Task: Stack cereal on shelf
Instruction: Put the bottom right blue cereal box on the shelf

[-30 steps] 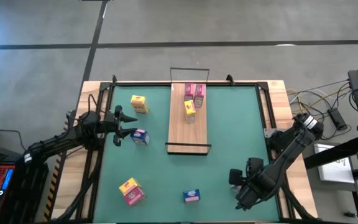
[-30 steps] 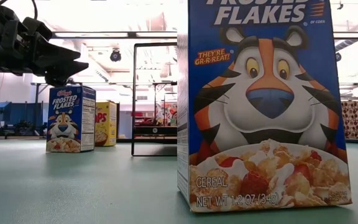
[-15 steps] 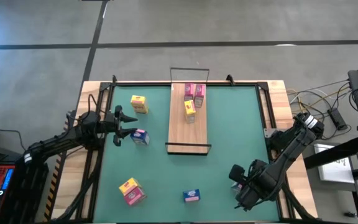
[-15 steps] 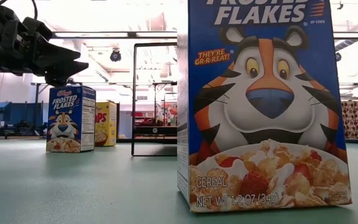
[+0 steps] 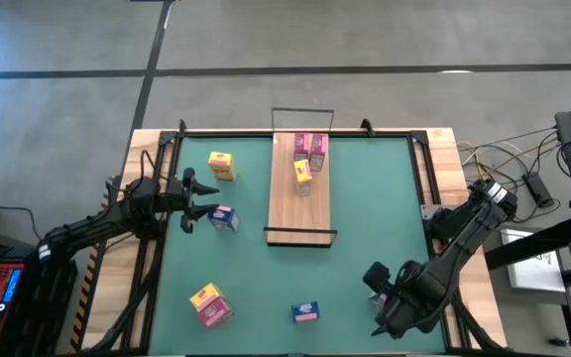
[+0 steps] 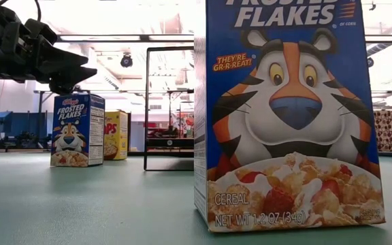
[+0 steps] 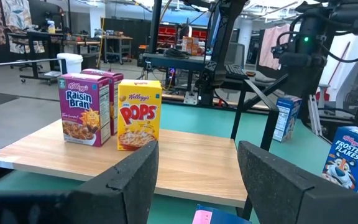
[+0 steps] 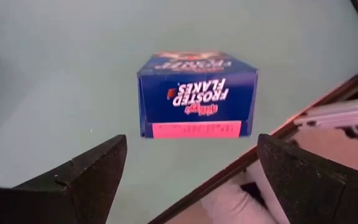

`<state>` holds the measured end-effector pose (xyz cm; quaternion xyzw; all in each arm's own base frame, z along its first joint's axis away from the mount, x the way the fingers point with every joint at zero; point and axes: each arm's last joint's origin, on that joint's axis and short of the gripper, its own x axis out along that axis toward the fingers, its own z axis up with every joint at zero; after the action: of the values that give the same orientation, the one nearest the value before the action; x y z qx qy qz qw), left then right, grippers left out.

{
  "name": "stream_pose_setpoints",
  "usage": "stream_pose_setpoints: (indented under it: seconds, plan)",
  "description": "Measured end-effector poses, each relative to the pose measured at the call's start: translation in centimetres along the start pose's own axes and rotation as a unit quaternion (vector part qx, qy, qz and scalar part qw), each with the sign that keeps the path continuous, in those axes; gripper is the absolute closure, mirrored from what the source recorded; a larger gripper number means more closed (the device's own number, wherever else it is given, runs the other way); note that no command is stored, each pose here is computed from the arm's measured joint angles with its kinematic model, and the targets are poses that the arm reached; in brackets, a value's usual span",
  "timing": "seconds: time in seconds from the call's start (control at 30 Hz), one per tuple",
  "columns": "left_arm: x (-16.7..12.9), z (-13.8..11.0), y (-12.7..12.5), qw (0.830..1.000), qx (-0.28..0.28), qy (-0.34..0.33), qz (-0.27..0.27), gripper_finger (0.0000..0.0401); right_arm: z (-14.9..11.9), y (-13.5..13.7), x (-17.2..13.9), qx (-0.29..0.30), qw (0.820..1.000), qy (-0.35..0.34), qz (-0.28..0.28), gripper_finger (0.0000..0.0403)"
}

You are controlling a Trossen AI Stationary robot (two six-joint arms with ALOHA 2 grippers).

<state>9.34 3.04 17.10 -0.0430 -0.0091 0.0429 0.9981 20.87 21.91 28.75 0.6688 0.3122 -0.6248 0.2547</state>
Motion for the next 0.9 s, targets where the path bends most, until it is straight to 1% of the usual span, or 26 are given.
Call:
stream_pose_setpoints:
  seconds: [0.1, 0.37, 0.67, 0.9]
  plan:
    - [0.0, 0.0, 0.0, 1.0, 0.0, 0.0, 0.0, 0.0197, -0.3, 0.0, 0.3, 0.009, 1.0, 0.005, 0.0, 0.0053]
    - [0.0, 0.0, 0.0, 1.0, 0.0, 0.0, 0.0, 0.0197, -0.9, 0.1, 1.2, 0.01, 1.0, 0.0, 0.0, 0.0053]
    - [0.0, 0.0, 0.0, 1.0, 0.0, 0.0, 0.0, 0.0197, -0.7, 0.0, 1.0, 0.01, 1.0, -0.003, -0.018, 0.0053]
    - [0.0, 0.0, 0.0, 1.0, 0.0, 0.0, 0.0, 0.0197, -0.2, -0.1, 1.0, 0.012, 0.999, -0.028, -0.027, 0.0053]
